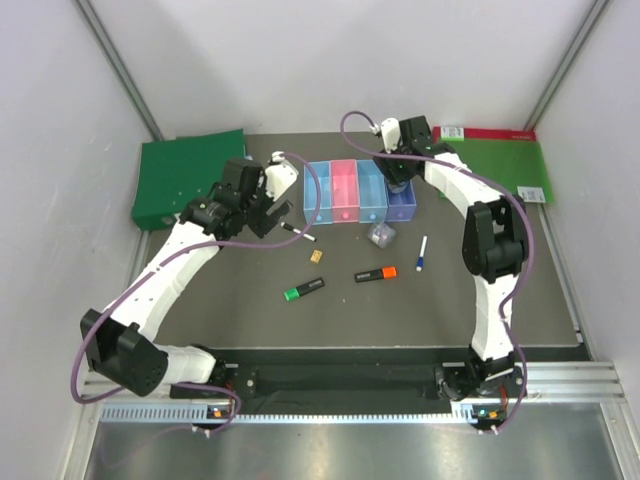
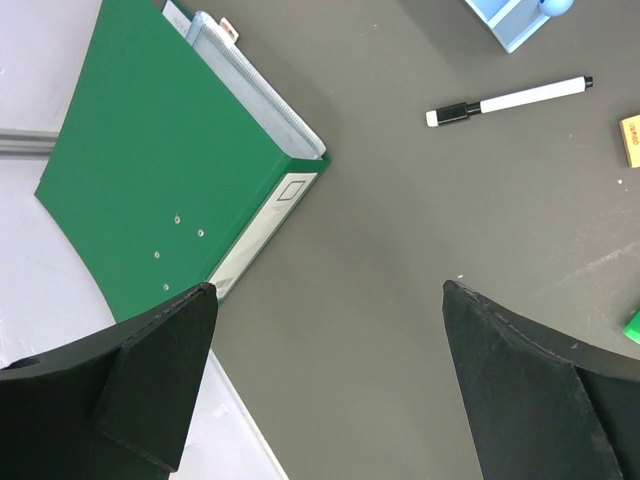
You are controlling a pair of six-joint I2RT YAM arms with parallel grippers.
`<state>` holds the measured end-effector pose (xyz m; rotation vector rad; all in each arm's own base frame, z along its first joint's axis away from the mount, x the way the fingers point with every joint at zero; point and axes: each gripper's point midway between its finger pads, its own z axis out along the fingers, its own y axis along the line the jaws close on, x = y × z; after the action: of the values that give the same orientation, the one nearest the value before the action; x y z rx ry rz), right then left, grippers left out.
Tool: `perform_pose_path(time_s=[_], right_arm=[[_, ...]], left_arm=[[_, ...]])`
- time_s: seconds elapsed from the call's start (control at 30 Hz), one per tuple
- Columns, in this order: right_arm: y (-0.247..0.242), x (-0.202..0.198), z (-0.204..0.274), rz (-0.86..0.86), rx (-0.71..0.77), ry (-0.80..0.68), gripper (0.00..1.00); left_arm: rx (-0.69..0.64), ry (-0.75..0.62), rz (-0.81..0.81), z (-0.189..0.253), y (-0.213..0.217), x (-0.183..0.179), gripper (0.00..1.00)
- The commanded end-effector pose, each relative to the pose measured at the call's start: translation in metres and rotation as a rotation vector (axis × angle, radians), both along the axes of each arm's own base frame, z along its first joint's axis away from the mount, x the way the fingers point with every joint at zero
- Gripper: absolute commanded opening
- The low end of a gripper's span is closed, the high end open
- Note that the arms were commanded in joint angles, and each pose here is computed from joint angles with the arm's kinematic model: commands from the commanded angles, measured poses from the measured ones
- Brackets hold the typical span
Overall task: Sort the stationery into containers
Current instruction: Place the stationery in the storage box.
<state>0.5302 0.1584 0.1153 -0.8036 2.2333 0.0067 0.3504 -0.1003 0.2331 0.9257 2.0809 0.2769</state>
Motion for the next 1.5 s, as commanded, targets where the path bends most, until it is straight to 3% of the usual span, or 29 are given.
perform_pose_path(time_s=[0.0,0.1,0.37,0.5,1.07,1.27,1.47], right_arm=[[0.021,0.027,0.041,0.015,0.063,-0.145,0.18],[0.02,0.03,0.038,0.016,0.051,-0.152,0.27],[0.018,0.039,0.045,0.015,0.032,-0.224,0.29],[0.016,0.042,0.04,0.0,0.015,-0.224,0.45],[0.01,0.035,0.033,-0.004,-0.008,-0.213,0.67],[0.01,0.034,0.031,-0.006,-0.007,-0.208,0.81],[0.008,0.033,0.035,-0.011,-0.009,-0.21,0.84]], left_arm=[[-0.031,-0.045,-0.016,0.017,-0.007,0.007,0.99],[-0.036,-0.045,-0.015,0.017,-0.008,0.008,0.99],[-0.041,-0.036,-0.015,0.013,-0.01,0.008,0.99],[-0.044,-0.038,-0.015,0.015,-0.01,0.01,0.99],[-0.048,-0.041,-0.021,0.017,-0.014,0.016,0.99],[-0.051,-0.041,-0.024,0.017,-0.016,0.017,0.99],[-0.054,-0.037,-0.026,0.016,-0.017,0.017,0.99]])
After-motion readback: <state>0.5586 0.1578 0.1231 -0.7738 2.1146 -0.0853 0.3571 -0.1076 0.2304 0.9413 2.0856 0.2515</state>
